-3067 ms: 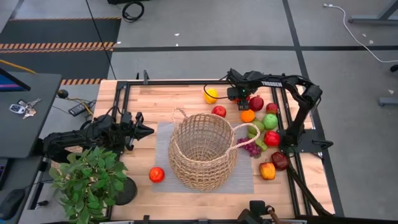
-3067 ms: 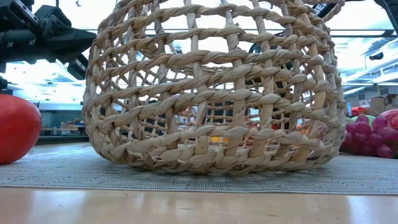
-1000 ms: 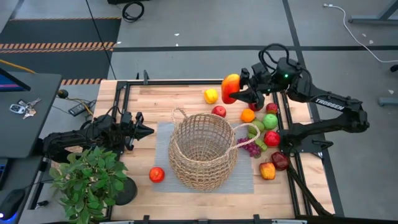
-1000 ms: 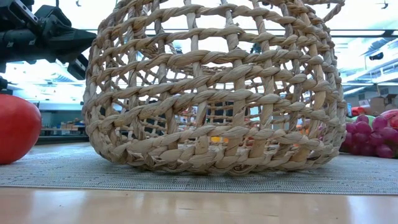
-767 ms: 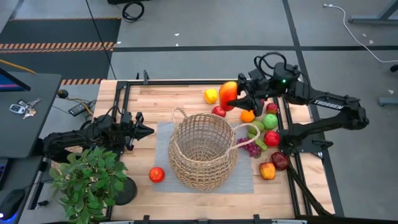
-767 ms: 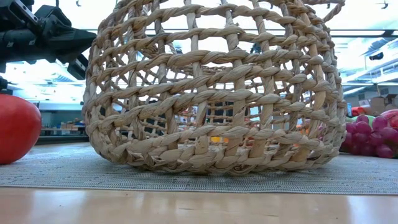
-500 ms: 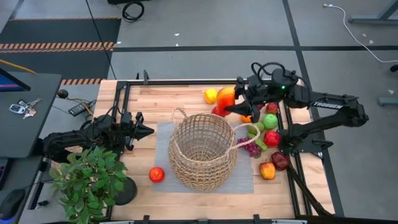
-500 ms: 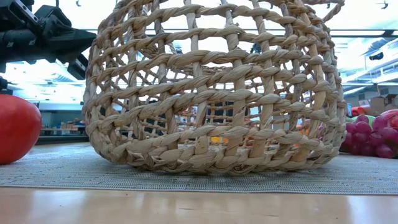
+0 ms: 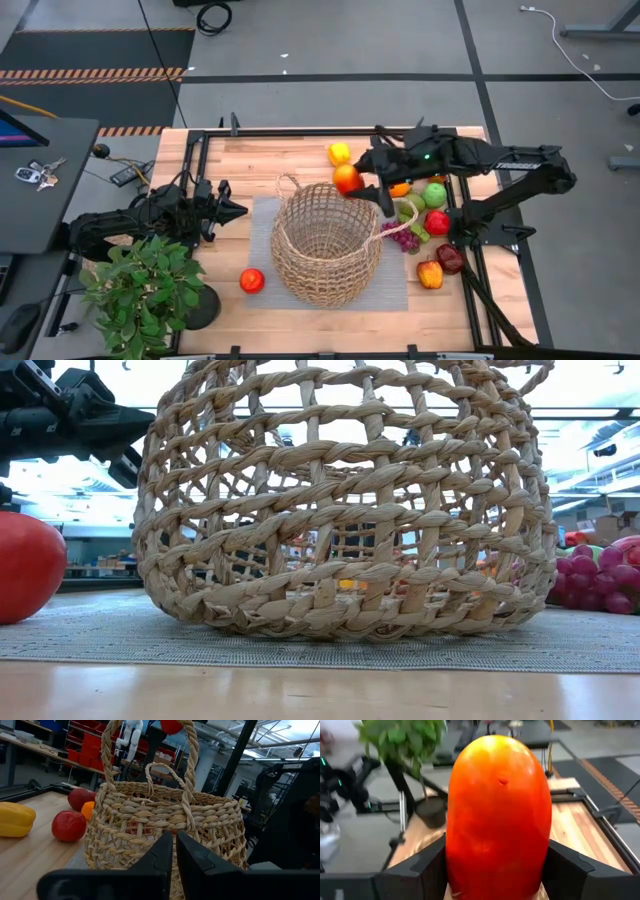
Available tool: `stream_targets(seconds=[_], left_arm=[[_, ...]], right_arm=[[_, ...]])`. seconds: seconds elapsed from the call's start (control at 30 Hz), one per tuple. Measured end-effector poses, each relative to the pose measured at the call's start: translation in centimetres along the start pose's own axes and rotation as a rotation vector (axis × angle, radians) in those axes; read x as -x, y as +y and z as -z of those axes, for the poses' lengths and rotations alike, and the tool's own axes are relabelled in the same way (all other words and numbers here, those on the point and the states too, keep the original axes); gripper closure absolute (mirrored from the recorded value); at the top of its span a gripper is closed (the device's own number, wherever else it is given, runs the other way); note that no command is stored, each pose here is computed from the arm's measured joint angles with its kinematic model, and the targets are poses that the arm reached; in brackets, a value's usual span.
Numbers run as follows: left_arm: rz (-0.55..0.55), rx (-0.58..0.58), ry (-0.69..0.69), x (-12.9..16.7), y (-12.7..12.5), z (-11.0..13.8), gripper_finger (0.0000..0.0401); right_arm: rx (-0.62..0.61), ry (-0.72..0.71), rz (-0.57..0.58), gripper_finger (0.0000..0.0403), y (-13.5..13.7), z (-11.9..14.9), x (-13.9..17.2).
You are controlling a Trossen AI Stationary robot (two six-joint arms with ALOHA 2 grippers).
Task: Build produce basket
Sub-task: Put the red mango into the brown basket
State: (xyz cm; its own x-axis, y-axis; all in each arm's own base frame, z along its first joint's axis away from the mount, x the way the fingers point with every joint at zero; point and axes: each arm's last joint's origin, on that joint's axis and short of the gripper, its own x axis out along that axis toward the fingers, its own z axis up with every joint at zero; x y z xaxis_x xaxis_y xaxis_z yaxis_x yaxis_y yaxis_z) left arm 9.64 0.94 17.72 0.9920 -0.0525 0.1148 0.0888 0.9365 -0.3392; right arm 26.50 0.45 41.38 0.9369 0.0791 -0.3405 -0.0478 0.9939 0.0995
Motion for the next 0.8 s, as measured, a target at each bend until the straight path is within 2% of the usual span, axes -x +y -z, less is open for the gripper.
stream_targets(seconds=[0.17,0.27,0.37,0.57,0.8], left_arm=[[0.0,0.0,0.0,0.0,0.0,0.0,0.0369],[0.0,0.0,0.0,0.0,0.0,0.0,0.0365],[0.0,0.0,0.0,0.0,0.0,0.0,0.0366],[0.0,0.0,0.0,0.0,0.0,0.0,0.0373],[0.0,0.0,0.0,0.0,0.0,0.0,0.0366]], right_arm=[[0.064,0.085,0.005,0.0141,0.7,-0.6,-1.2],[0.16,0.111,-0.016,0.0141,1.3,-0.5,-1.8],[0.316,0.133,-0.047,0.0141,2.0,-0.2,-2.3],[0.714,0.19,-0.023,0.0141,2.6,0.5,-2.5],[1.007,0.224,0.022,0.0141,2.3,0.6,-2.6]])
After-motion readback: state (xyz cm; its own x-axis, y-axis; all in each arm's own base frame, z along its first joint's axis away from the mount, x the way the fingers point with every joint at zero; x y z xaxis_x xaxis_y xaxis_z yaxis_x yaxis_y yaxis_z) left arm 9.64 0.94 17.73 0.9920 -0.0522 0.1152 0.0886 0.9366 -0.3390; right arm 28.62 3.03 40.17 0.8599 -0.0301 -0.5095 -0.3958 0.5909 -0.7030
